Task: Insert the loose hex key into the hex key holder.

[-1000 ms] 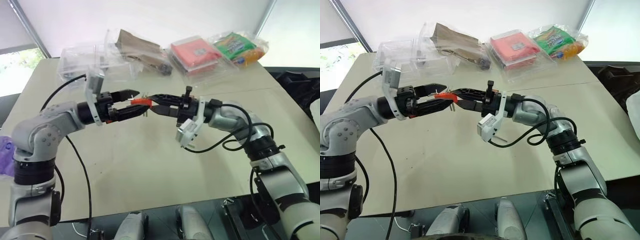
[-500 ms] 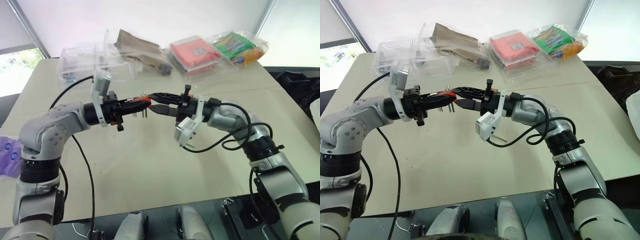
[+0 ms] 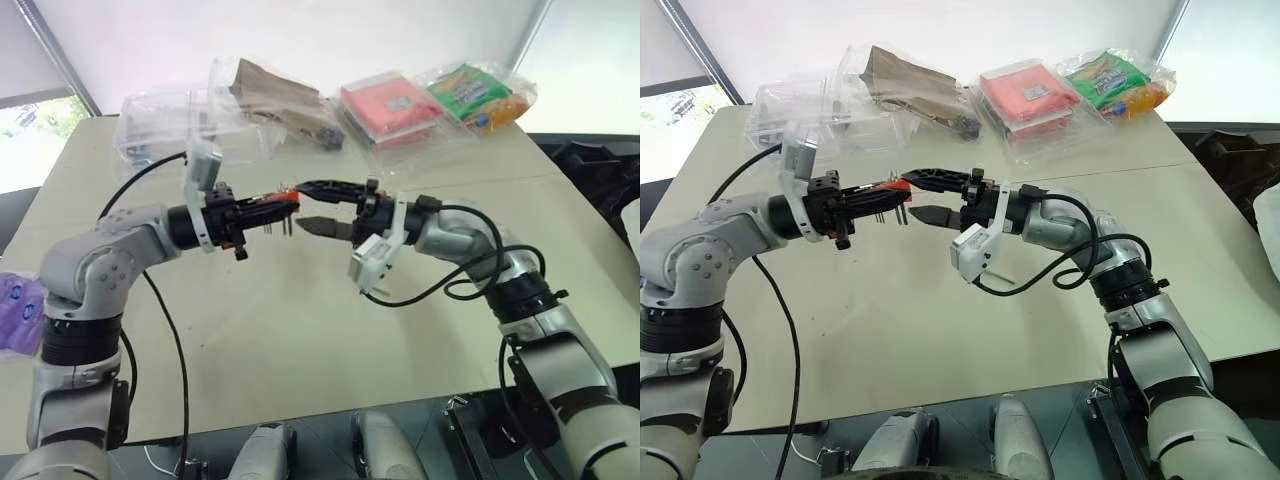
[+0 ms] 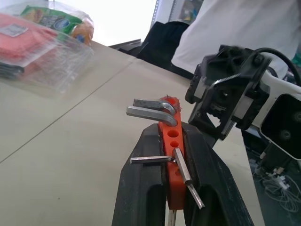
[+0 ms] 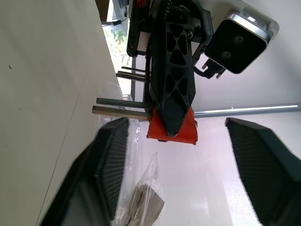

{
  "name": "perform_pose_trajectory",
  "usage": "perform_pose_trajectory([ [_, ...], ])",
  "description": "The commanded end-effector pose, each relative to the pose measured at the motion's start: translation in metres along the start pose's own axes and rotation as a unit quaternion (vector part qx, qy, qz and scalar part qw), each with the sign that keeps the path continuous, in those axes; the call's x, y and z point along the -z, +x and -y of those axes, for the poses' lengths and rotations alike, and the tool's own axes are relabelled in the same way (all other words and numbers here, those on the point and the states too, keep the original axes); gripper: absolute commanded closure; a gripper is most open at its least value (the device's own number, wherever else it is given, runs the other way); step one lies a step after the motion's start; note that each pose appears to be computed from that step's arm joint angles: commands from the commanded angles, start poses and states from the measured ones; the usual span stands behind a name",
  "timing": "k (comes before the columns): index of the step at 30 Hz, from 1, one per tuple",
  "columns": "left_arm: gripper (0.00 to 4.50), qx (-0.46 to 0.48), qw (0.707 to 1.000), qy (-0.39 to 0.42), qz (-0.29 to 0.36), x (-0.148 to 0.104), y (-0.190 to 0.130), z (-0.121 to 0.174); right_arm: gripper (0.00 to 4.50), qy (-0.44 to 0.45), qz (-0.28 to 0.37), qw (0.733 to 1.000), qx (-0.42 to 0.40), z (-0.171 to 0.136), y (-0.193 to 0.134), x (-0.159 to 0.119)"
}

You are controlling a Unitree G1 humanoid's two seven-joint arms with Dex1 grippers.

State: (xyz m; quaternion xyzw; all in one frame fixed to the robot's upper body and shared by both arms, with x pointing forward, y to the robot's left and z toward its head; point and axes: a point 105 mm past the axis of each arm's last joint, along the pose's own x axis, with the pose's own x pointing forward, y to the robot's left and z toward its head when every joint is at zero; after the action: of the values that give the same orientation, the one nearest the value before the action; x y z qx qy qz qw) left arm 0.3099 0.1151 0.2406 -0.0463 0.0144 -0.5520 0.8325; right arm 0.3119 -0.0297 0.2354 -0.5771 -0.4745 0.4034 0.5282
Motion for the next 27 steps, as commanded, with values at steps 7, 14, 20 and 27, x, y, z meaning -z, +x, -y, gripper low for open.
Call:
perform_pose_trajectory([
  [7,4.50,-0.076,0.991,0.109,0.010,-0.005,-0.012,-0.008,0.06,0.375,-0.187,0.908,-0.020,-0.025,-0.045,0.049],
  [14,4.50,-0.120,0.981,0.150,0.036,-0.007,-0.016,-0.010,0.06,0.641,-0.307,0.701,-0.056,-0.071,-0.086,0.038],
  [20,4.50,-0.135,0.978,0.154,0.042,-0.006,-0.017,-0.010,0.06,0.701,-0.345,0.620,-0.073,-0.106,-0.096,0.014],
  [27,4.50,-0.141,0.977,0.152,0.043,-0.006,-0.017,-0.011,0.06,0.697,-0.359,0.615,-0.079,-0.129,-0.093,0.005],
])
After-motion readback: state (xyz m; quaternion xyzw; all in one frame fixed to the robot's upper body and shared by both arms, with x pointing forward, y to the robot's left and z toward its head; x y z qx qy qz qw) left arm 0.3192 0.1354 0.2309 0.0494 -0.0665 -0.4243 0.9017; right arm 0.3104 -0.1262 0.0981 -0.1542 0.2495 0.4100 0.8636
